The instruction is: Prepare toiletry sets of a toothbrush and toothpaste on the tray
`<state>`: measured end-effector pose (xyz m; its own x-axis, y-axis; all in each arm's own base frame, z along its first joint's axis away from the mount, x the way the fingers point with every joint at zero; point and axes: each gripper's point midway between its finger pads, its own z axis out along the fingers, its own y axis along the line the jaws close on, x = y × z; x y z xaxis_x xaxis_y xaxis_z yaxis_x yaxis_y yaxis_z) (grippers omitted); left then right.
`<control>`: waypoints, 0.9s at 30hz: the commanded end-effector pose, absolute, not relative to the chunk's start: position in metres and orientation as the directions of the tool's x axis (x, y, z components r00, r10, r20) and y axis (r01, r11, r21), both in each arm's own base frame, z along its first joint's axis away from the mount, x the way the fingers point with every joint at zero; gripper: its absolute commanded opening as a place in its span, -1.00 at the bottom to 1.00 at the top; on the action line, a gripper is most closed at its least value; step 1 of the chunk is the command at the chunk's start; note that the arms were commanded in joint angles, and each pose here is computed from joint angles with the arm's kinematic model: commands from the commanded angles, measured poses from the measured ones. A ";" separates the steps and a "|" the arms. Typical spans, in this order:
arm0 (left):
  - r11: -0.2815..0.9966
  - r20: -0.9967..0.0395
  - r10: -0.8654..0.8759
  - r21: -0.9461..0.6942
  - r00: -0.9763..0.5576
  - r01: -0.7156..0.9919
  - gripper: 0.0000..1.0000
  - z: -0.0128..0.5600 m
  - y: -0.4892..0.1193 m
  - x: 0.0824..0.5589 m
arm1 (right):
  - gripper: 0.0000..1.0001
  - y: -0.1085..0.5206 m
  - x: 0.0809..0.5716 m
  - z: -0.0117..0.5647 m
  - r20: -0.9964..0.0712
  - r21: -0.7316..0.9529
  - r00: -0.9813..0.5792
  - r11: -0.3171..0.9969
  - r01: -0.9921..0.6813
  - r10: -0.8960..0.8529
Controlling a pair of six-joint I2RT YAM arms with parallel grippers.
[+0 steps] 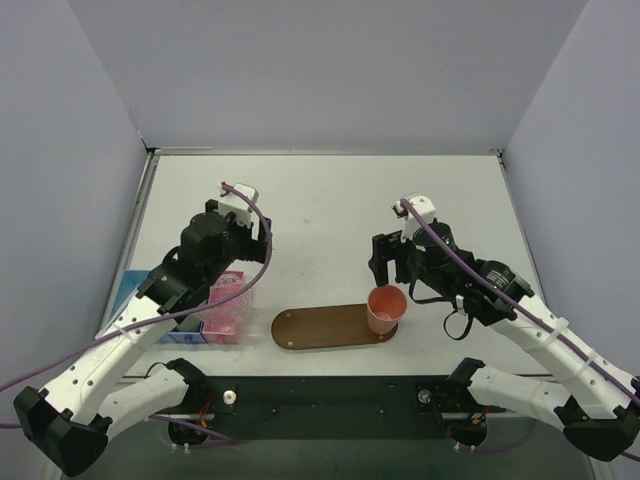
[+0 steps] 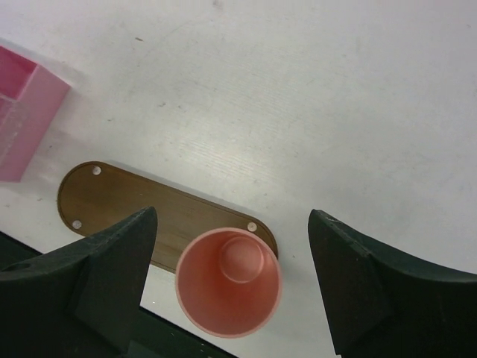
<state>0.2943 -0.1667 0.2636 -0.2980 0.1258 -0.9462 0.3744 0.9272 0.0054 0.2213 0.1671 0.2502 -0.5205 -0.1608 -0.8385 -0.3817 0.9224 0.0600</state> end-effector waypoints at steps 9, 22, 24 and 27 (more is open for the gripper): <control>0.986 -0.900 0.002 -0.070 -0.435 0.149 0.74 0.271 -0.087 0.271 | 0.47 0.291 0.240 0.278 -0.896 0.276 -0.438 0.673 -0.686 -0.079; 0.990 -0.945 -0.140 -0.124 -0.297 -0.071 0.75 0.264 -0.035 0.312 | 0.32 0.439 0.224 0.246 -0.939 0.211 -0.288 0.344 -0.915 -0.190; 0.988 -0.953 -0.146 -0.126 -0.265 -0.089 0.75 0.262 -0.025 0.314 | 0.29 0.453 0.226 0.230 -0.934 0.217 -0.290 0.318 -0.923 -0.207; 0.987 -0.942 -0.150 -0.124 -0.300 -0.104 0.75 0.249 -0.019 0.311 | 0.24 0.469 0.233 0.218 -0.938 0.200 -0.270 0.299 -0.933 -0.216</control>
